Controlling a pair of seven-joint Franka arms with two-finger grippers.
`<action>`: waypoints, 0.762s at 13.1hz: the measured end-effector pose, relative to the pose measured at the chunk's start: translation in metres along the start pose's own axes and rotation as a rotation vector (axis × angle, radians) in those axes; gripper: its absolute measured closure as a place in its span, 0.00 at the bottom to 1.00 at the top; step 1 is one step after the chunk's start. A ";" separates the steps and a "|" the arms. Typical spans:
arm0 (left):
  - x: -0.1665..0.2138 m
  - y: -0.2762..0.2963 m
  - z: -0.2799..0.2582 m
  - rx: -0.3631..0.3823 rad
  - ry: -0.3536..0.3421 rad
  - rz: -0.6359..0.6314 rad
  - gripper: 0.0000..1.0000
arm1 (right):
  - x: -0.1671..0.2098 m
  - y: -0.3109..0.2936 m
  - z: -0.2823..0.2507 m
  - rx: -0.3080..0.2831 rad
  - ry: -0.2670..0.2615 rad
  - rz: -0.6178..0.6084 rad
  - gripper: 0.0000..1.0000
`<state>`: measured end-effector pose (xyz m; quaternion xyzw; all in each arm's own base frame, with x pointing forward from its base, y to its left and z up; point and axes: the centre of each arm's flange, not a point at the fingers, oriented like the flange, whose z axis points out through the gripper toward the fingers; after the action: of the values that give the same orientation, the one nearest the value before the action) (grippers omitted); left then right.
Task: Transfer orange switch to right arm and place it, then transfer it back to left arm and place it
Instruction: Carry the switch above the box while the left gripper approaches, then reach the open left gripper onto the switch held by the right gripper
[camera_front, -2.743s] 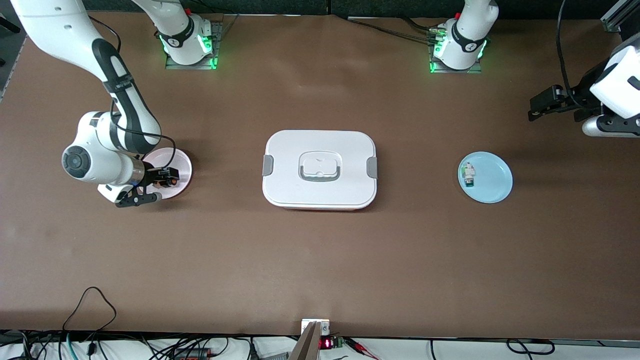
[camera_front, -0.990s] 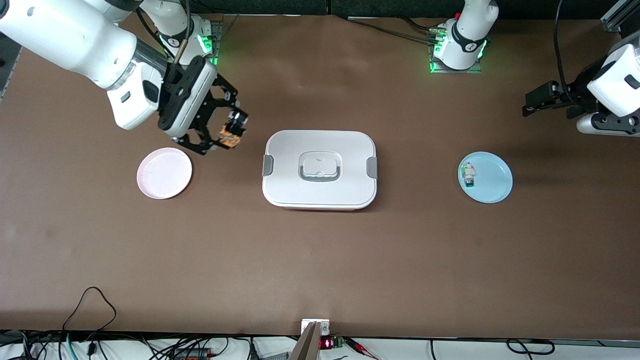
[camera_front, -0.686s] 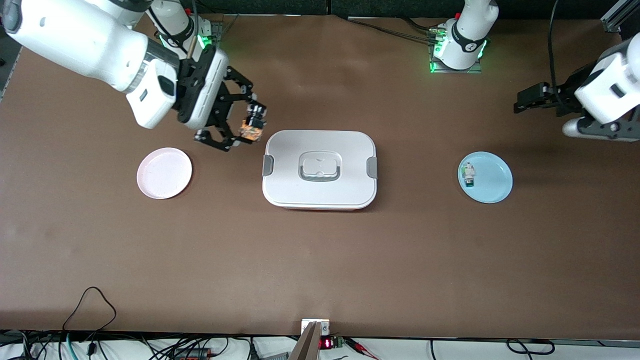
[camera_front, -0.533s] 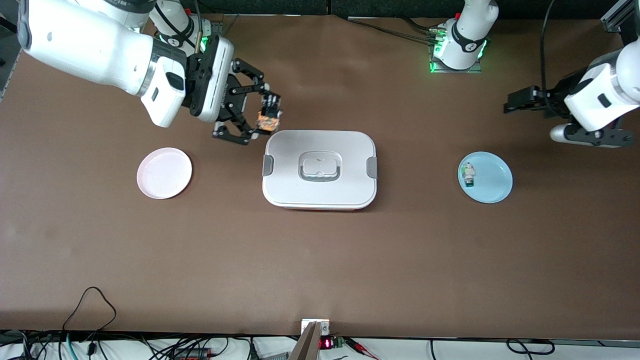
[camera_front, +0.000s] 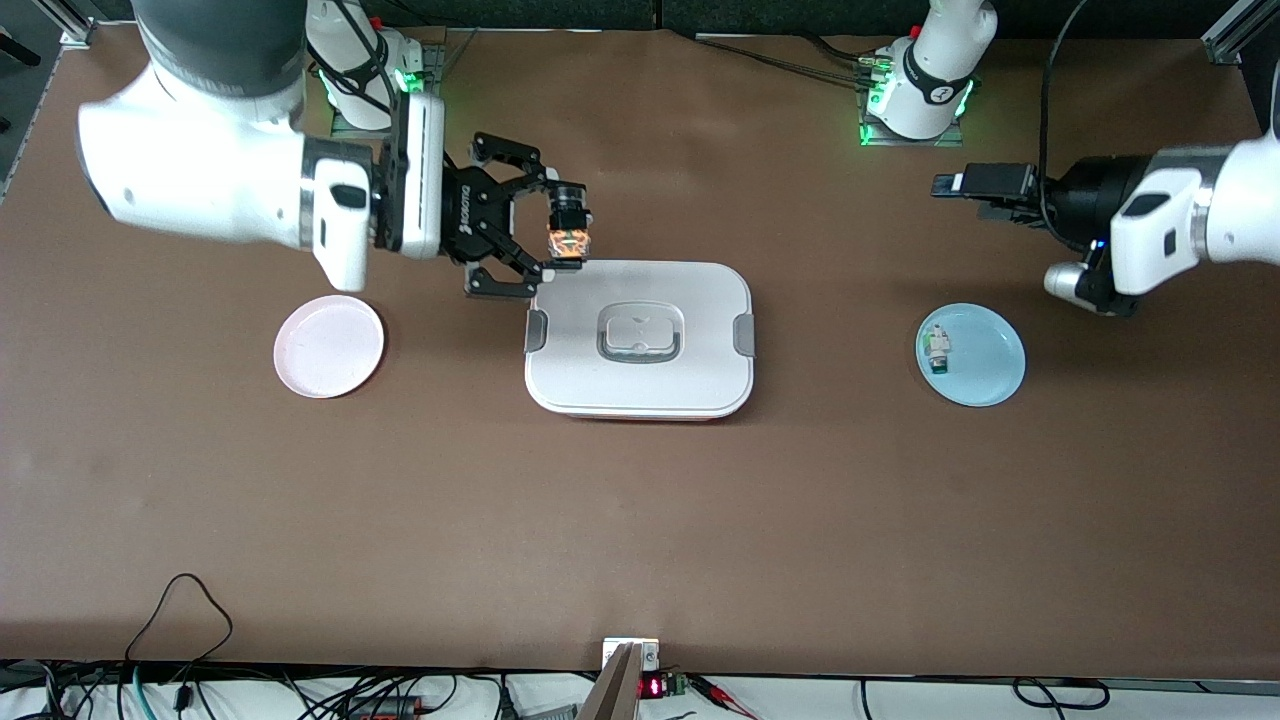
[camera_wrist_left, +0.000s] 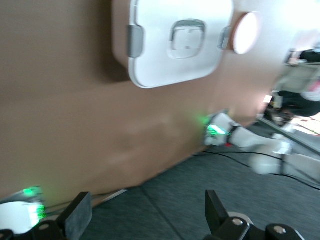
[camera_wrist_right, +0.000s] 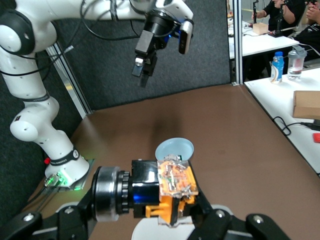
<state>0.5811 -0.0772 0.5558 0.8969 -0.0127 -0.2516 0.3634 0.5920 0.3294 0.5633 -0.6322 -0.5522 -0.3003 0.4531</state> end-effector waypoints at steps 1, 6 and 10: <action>0.010 -0.012 -0.002 -0.079 -0.018 -0.011 0.00 | -0.007 0.004 0.009 0.019 0.021 0.016 0.27; 0.056 -0.045 0.013 -0.415 -0.102 -0.071 0.00 | -0.011 0.000 0.063 0.117 0.174 0.062 0.27; 0.061 -0.047 0.009 -0.534 -0.079 -0.190 0.00 | -0.006 -0.004 0.091 0.058 0.208 0.090 0.27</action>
<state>0.6229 -0.0610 0.4928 0.7561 0.1240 -0.3138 0.5608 0.5758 0.4090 0.5219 -0.6085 -0.4816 -0.3274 0.5391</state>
